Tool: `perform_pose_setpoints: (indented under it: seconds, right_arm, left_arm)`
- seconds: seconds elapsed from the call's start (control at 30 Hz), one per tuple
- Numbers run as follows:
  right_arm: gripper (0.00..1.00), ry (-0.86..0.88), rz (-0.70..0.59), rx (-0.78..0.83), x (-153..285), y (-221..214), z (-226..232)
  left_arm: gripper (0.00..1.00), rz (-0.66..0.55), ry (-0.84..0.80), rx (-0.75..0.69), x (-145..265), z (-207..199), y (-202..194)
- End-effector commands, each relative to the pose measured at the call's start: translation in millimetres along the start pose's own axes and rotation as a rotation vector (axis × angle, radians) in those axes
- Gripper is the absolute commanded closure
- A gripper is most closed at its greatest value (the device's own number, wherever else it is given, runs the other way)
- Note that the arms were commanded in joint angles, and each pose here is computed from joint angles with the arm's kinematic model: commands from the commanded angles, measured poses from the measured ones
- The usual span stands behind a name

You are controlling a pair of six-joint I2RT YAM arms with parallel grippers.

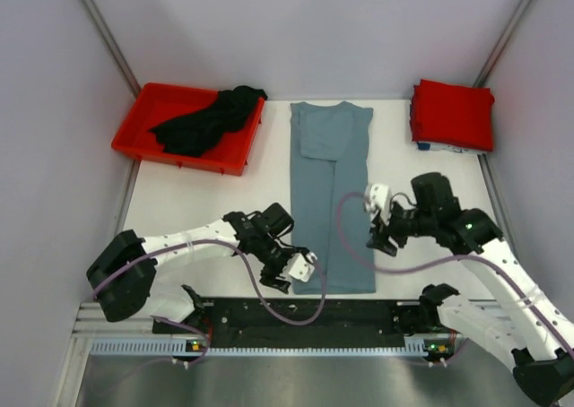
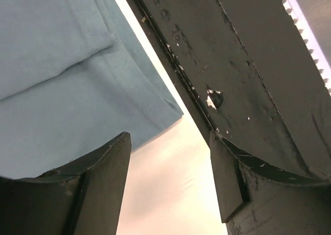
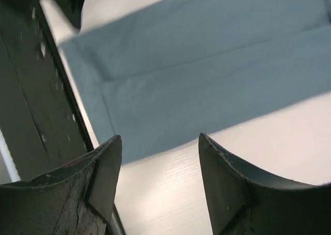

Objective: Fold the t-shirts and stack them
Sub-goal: Grab the bottom of the folded rectangular tshirt with both arms

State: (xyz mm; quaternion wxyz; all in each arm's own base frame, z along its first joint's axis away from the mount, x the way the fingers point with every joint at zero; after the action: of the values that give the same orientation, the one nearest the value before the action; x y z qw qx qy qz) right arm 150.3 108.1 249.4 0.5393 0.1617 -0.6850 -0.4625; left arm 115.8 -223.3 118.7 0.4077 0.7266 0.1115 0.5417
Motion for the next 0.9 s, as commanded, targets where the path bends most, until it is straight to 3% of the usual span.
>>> perform_pose_setpoints:
  seconds: [0.0, 0.07, 0.27, 0.37, 0.5, 0.67, 0.8, 0.87]
  right_arm:
    - [0.39, 0.257, 0.227, 0.624, -24, -70, 21]
    - [0.39, 0.334, 0.3, 0.717, -32, -98, 30]
    - [0.39, 0.408, 0.287, 0.883, -48, -114, 42]
    - [0.4, 0.434, 0.31, 0.932, -56, -119, 44]
    - [0.4, 0.51, 0.307, 0.951, -68, -132, 51]
    - [0.42, 0.554, 0.33, 1.007, -81, -145, 55]
    - [0.57, 0.568, 0.298, 0.98, -92, -147, 61]
    - [0.69, 0.568, 0.308, 0.979, -92, -146, 60]
  left_arm:
    - [0.33, -0.055, 0.079, -0.184, -16, 9, 6]
    - [0.31, -0.047, 0.061, -0.219, -23, 3, 6]
    - [0.32, 0.092, 0.006, -0.264, -38, 0, -1]
    - [0.37, 0.161, 0.04, -0.258, -36, 9, -6]
    - [0.47, 0.152, 0.01, -0.236, -40, 5, -4]
    - [0.52, 0.175, -0.001, -0.234, -45, 4, -5]
    - [0.56, 0.219, -0.008, -0.241, -53, 3, -7]
    - [0.64, 0.244, -0.008, -0.245, -56, 2, -9]
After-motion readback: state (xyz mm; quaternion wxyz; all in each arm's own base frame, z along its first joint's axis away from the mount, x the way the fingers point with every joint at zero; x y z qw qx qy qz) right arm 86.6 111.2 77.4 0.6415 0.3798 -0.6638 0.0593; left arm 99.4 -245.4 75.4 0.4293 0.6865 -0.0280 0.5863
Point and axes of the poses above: each gripper's point midway between its finger pads, its own x axis back along the fingers, its own z axis along the line the jaws close on, y = z × x, the point moved 7 cm from there along x, back along the fingers, and after that the axes turned 2 degrees about x, right-handed, at the moved point
